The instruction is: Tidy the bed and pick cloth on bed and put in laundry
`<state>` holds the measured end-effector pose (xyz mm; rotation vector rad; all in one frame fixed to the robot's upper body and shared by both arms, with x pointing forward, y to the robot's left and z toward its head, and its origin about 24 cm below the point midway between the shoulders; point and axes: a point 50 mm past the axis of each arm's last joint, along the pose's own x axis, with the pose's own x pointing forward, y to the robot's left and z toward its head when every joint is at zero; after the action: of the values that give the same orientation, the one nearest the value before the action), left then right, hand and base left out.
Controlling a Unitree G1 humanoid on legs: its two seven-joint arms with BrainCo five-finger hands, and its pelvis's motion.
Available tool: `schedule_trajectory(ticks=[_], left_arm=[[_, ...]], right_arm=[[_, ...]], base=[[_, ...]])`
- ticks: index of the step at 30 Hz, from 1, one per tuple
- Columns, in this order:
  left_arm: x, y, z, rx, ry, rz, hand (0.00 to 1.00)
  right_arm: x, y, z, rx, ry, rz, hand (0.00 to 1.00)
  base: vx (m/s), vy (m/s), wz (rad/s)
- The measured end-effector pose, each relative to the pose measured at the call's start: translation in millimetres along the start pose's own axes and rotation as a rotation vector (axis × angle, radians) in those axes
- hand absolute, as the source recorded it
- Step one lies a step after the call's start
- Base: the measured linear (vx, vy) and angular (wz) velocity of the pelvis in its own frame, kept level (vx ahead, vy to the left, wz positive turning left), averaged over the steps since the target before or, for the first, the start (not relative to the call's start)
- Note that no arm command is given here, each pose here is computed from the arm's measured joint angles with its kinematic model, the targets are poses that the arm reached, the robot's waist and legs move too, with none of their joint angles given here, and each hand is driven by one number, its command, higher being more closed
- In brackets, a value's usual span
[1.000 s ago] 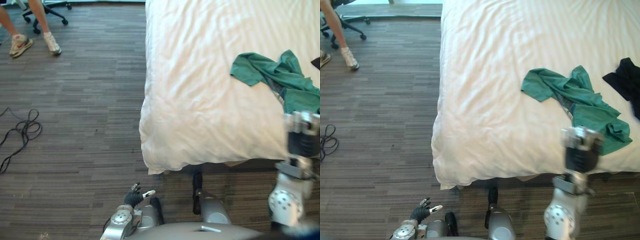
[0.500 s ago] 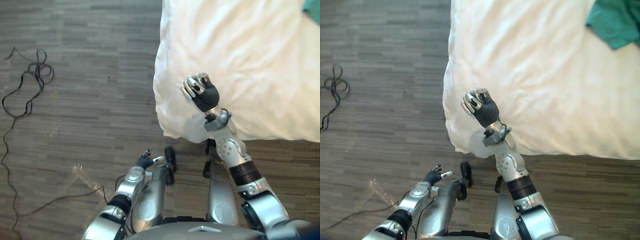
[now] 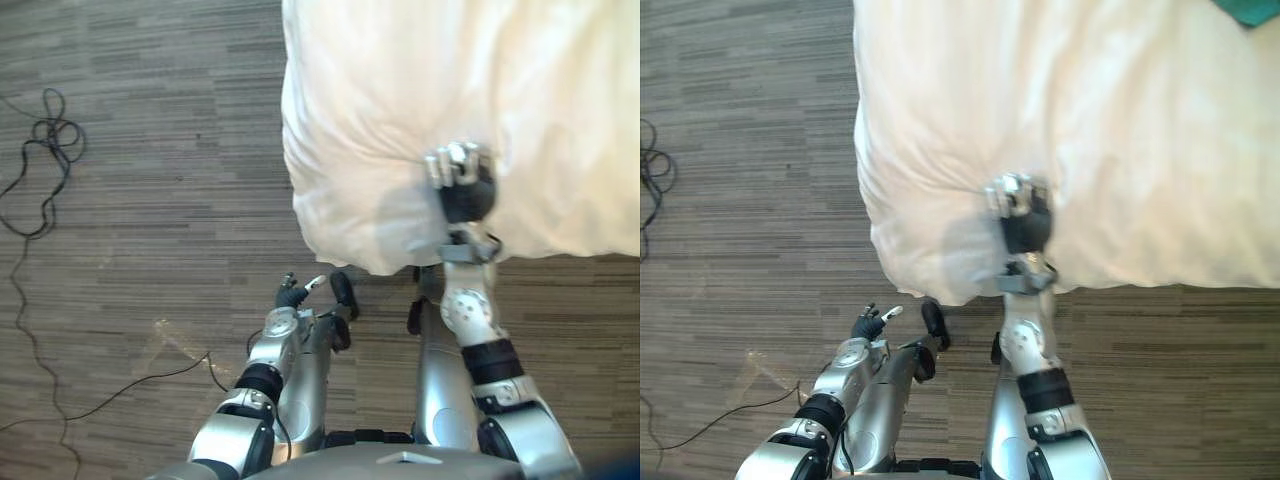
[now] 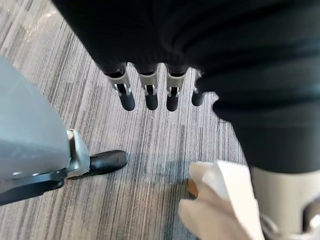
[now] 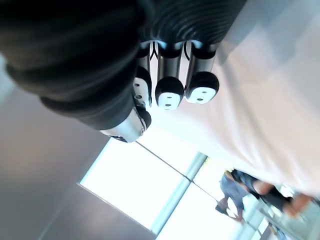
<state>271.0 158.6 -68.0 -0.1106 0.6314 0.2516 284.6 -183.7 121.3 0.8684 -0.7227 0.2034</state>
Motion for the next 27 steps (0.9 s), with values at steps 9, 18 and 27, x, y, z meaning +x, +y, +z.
schedule_trajectory(ticks=[9, 18, 27], left_arm=[[-0.2, 17.3, -11.8, -0.026, 0.062, 0.002, 0.0], [-23.2, 36.8, -78.3, -0.052, 0.231, -0.003, 0.0], [-46.1, 45.9, -120.6, -0.101, 0.339, 0.013, 0.0]], right_arm=[[-140.7, -106.0, 81.8, -0.226, 0.059, -0.655, 0.0], [-217.7, -110.9, 40.9, -0.389, 0.531, -0.845, 0.0], [-282.4, -103.2, 9.1, -0.344, 0.855, -0.978, 0.0]], base=[[0.05, -0.014, -0.46], [0.11, -0.029, -0.05], [0.02, -0.04, 0.11]])
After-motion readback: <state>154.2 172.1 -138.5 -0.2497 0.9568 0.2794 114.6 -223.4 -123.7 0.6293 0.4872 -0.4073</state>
